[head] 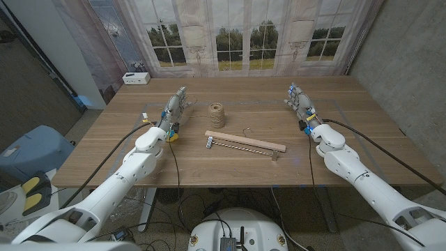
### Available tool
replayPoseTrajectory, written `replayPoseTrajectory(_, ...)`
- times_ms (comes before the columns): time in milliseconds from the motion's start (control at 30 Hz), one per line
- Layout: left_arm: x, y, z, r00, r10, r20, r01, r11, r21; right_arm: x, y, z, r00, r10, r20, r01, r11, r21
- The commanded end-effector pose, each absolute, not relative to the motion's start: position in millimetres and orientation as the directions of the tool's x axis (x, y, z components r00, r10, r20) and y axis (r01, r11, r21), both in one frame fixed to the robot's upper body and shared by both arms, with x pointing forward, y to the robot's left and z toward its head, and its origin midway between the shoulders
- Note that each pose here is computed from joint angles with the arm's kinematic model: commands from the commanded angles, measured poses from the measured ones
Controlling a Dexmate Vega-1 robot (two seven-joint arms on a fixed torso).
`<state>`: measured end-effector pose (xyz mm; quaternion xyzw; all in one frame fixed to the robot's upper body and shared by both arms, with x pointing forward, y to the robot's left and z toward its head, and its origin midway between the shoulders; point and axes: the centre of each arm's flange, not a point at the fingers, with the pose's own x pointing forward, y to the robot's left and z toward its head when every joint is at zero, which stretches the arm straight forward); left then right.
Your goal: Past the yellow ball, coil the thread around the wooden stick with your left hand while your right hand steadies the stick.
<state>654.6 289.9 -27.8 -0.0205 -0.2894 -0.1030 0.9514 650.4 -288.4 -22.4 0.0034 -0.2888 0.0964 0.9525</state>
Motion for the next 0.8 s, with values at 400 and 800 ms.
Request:
replayPoseTrajectory(400,661.8,287.7,-28.4,0.83,-0.203,0.519,0.222,0.975,0.026,628.6,-271.9,-4.6,0.876,0.159,0.456,0.001,0.943,-0.331)
replayPoseTrajectory(800,666.0,284.1,-26.8,0.835,-0.228,0.502,0.242,0.97,0.038,613.5,-260.4,2.2,0.913,0.145,0.381,0.067,0.869,-0.491)
